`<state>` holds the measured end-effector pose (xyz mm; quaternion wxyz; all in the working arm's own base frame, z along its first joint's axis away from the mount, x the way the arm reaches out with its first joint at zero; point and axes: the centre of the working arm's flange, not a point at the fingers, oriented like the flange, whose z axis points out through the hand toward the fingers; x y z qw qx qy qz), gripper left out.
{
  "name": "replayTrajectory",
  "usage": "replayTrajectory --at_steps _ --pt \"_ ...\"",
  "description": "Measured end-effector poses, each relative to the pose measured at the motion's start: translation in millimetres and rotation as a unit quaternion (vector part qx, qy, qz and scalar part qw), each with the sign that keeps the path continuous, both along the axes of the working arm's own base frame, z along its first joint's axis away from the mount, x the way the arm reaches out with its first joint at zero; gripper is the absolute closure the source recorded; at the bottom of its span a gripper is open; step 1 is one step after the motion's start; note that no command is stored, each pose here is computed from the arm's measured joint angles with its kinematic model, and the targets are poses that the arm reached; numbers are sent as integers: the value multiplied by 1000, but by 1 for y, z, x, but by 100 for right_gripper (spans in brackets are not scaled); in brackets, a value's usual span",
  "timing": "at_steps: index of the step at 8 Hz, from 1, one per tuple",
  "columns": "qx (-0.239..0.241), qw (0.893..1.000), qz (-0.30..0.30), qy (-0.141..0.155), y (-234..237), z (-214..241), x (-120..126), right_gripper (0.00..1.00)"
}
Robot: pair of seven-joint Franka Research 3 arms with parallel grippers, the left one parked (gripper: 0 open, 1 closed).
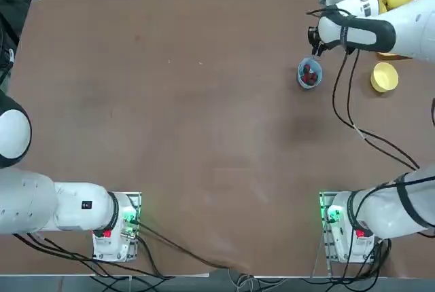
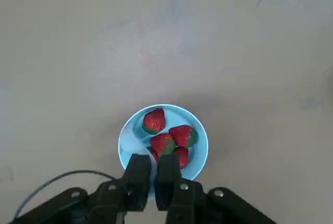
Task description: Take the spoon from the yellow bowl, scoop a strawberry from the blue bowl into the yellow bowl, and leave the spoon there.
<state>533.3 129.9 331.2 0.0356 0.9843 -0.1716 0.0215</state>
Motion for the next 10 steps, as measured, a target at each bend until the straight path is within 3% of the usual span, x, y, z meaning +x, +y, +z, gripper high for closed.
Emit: replayTrajectory --at_steps 6,10 --pt "-9 1000 12 19 11 -23 -3 90" --pt "-70 994 68 50 34 -24 -4 90"
